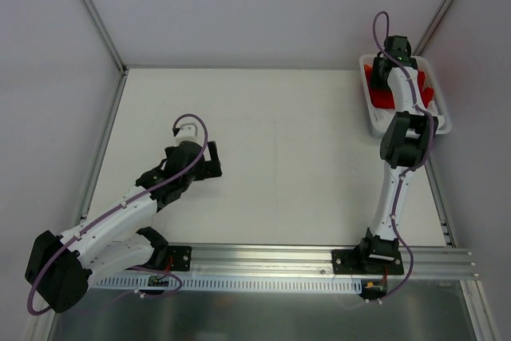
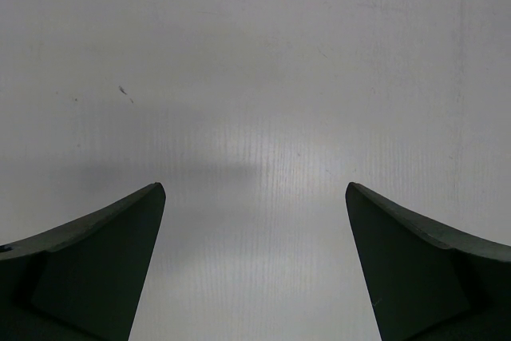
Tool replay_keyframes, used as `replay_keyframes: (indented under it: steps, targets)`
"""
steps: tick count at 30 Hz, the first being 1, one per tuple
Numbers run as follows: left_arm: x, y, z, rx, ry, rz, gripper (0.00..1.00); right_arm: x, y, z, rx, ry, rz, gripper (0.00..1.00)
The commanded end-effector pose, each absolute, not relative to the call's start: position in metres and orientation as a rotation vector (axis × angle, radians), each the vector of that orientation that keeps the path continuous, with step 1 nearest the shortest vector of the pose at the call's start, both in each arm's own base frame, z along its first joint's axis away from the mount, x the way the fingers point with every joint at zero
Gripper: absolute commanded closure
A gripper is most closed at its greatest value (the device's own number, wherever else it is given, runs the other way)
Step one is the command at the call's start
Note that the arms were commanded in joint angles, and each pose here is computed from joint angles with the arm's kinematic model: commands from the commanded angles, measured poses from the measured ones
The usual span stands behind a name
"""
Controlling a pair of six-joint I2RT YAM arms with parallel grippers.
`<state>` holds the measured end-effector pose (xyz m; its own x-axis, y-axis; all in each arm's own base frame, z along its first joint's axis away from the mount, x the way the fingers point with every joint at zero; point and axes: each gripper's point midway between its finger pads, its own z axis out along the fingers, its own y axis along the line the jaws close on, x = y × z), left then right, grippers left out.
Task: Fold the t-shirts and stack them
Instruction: Grab crumpled tshirt from bin with the right arm, then move the tshirt to the center of the board
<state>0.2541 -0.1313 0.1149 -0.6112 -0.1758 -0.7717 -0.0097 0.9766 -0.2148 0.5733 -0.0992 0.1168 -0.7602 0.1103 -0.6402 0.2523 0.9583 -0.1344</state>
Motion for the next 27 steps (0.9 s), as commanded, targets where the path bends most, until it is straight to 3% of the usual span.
replay_keyframes:
  steps: [1, 4, 10, 11, 14, 19, 20, 22, 23, 27]
  targets:
    - [0.255, -0.132, 0.117, -0.138, 2.201, -0.252, 0.01, 0.574, -0.1, 0.125, 0.252, 2.427, -0.28, 0.65]
    - [0.255, -0.132, 0.117, -0.142, 2.203, -0.252, 0.04, 0.573, -0.099, 0.132, 0.254, 2.418, -0.273, 0.99]
    - [0.257, -0.138, 0.118, -0.16, 2.212, -0.276, 0.6, 0.563, -0.072, 0.197, 0.186, 2.316, -0.168, 1.0]
    - [0.257, -0.139, 0.117, -0.16, 2.217, -0.277, 0.65, 0.559, -0.061, 0.206, 0.16, 2.307, -0.144, 1.0]
    - [0.261, -0.146, 0.116, -0.161, 2.239, -0.285, 0.68, 0.541, -0.03, 0.265, 0.107, 2.218, -0.065, 0.99]
    - [0.266, -0.158, 0.107, -0.162, 2.288, -0.293, 0.6, 0.491, 0.046, 0.357, -0.027, 2.083, 0.143, 0.99]
    - [0.266, -0.16, 0.105, -0.161, 2.289, -0.296, 0.5, 0.474, 0.055, 0.381, -0.046, 2.037, 0.17, 1.0]
    - [0.264, -0.162, 0.101, -0.159, 2.302, -0.308, 0.23, 0.45, 0.087, 0.4, -0.12, 2.009, 0.252, 0.99]
    - [0.264, -0.163, 0.1, -0.16, 2.304, -0.314, 0.01, 0.44, 0.102, 0.408, -0.163, 1.994, 0.312, 1.0]
    - [0.263, -0.168, 0.098, -0.147, 2.32, -0.336, 0.01, 0.389, 0.156, 0.451, -0.262, 1.915, 0.601, 0.99]
